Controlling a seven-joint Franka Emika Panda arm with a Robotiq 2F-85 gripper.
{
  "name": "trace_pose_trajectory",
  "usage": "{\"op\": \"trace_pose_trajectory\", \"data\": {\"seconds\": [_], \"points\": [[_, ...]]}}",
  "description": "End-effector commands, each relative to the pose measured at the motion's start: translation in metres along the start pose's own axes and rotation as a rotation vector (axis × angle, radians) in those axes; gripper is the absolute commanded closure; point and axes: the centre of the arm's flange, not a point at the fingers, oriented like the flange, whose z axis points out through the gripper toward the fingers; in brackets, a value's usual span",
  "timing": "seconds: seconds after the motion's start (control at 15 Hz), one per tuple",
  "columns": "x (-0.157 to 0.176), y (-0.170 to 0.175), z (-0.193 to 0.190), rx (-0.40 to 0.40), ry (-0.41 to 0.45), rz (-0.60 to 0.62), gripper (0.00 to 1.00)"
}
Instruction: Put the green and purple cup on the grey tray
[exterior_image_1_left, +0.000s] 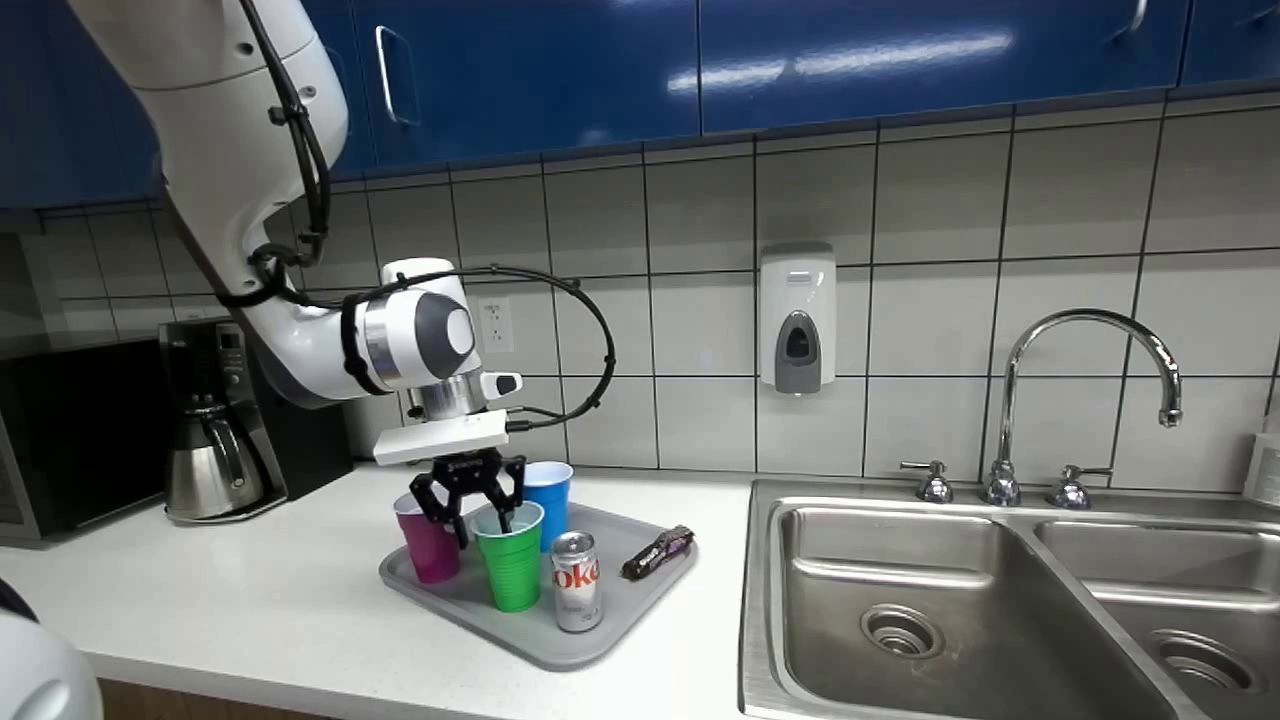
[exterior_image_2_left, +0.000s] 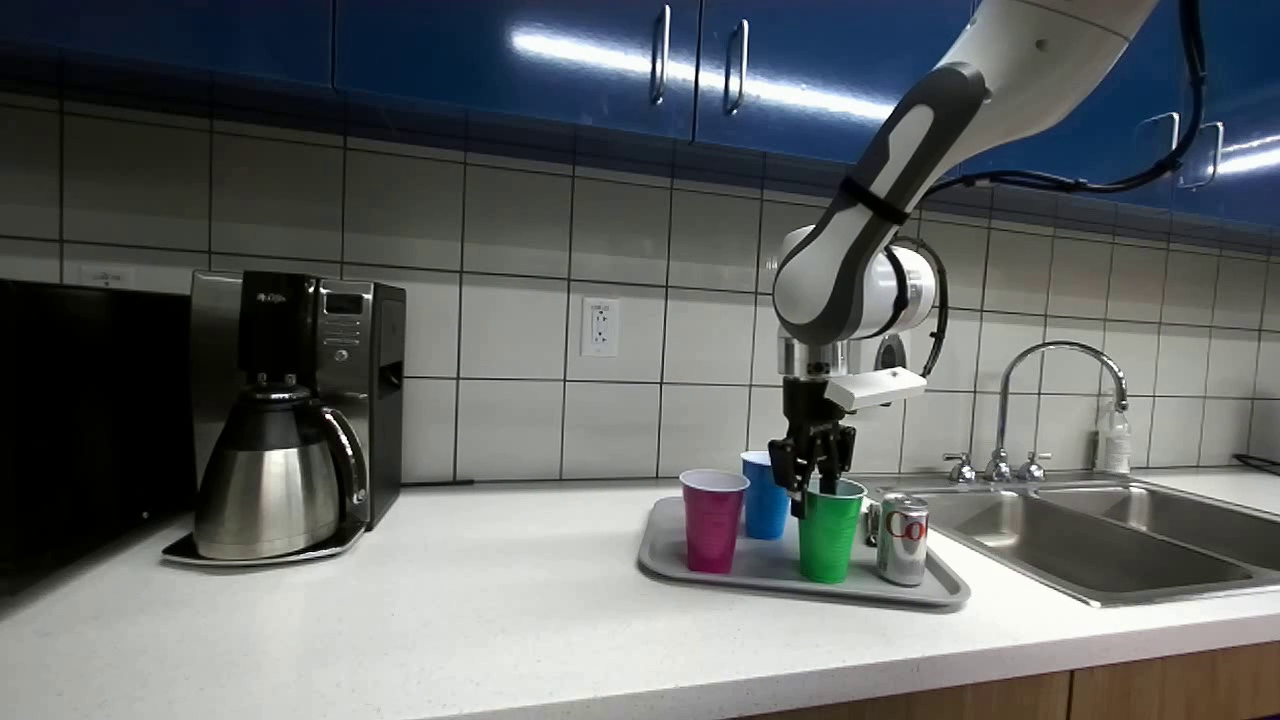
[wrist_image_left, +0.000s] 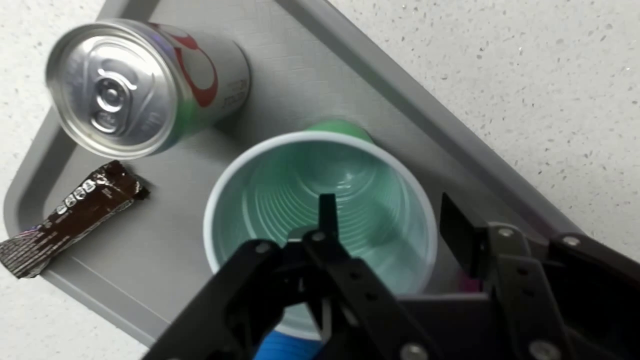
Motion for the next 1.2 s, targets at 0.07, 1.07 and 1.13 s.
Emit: {"op": "trace_pose_trajectory", "data": {"seconds": [0.07,1.07,1.13], "points": [[-0.008,0.007,-0.007,0.009,-0.005,-0.012,0.03],[-0.032,0.018,-0.062,0.094,0.074,0.038,0.0],[-0.036,0.019,-0.068,0.092,0.073,0.052,0.0]]}}
